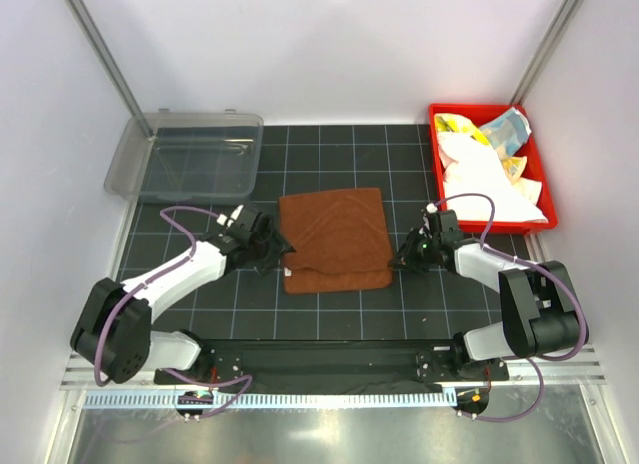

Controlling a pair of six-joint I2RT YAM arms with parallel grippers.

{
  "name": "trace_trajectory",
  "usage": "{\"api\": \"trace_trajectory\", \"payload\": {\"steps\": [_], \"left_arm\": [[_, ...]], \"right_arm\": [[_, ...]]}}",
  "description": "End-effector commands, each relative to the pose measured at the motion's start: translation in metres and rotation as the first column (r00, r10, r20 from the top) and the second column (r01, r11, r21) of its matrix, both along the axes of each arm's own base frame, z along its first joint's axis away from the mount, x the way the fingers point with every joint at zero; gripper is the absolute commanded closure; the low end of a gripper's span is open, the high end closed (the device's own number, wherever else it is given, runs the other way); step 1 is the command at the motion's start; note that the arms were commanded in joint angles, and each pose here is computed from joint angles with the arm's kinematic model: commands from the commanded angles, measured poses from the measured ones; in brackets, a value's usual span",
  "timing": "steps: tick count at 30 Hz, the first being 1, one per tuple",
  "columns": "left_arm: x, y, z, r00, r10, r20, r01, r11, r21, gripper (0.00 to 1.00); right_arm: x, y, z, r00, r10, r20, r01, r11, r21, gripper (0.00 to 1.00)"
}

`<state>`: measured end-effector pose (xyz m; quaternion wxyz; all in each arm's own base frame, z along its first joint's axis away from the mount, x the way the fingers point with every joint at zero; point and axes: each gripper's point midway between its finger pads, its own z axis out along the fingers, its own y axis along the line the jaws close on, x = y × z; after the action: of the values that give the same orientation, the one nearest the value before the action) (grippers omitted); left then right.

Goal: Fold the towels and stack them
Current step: Fold the towel

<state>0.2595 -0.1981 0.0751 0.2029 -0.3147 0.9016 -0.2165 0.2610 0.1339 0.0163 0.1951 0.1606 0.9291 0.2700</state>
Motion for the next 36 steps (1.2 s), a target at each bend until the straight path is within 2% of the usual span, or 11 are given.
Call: {"api": "trace_trajectory", "payload": {"steps": [1, 6, 17, 26, 29, 30, 32, 33, 36], "left_arm": [[-0.009, -0.002, -0.006, 0.997, 0.059, -0.045, -0.061, 0.997, -0.041, 0.38], [-0.011, -0.011, -0.011, 0.988, 0.151, -0.022, -0.152, 0.971, -0.187, 0.4], [-0.003, -0.015, -0.018, 0.984, 0.177, -0.027, -0.179, 0.97, -0.165, 0.42], [-0.001, -0.019, -0.025, 0.979, 0.197, -0.054, -0.204, 0.963, -0.179, 0.53], [0.003, -0.022, -0.025, 0.978, 0.202, -0.049, -0.207, 0.959, -0.192, 0.67], [0.004, -0.023, -0.026, 0.979, 0.2, -0.047, -0.206, 0.96, -0.19, 0.81], [0.009, -0.025, -0.022, 0.979, 0.199, -0.032, -0.202, 0.961, -0.19, 0.89], [0.01, -0.025, -0.022, 0.981, 0.194, -0.03, -0.196, 0.963, -0.185, 0.97], [0.014, -0.027, -0.015, 0.982, 0.187, -0.015, -0.187, 0.965, -0.182, 1.0]], "right_arm": [[-0.011, -0.004, -0.008, 1.0, 0.014, -0.022, -0.015, 0.999, -0.029, 0.8], [-0.011, -0.003, -0.007, 1.0, 0.019, -0.017, -0.02, 0.999, -0.026, 0.81], [-0.013, -0.002, -0.008, 1.0, 0.025, -0.018, -0.025, 0.999, -0.02, 0.82], [-0.012, -0.003, -0.007, 1.0, 0.023, -0.015, -0.023, 0.999, -0.023, 0.83], [-0.008, -0.004, -0.002, 1.0, 0.019, -0.01, -0.02, 0.999, -0.033, 0.86], [-0.008, -0.007, -0.002, 1.0, 0.011, -0.018, -0.012, 0.999, -0.048, 0.88], [0.0, -0.008, 0.006, 1.0, 0.007, 0.001, -0.007, 0.998, -0.062, 0.93], [-0.001, -0.011, 0.007, 1.0, 0.003, -0.01, -0.004, 0.997, -0.081, 0.95], [0.007, -0.014, 0.019, 1.0, -0.002, 0.008, 0.003, 0.994, -0.108, 0.95]]}}
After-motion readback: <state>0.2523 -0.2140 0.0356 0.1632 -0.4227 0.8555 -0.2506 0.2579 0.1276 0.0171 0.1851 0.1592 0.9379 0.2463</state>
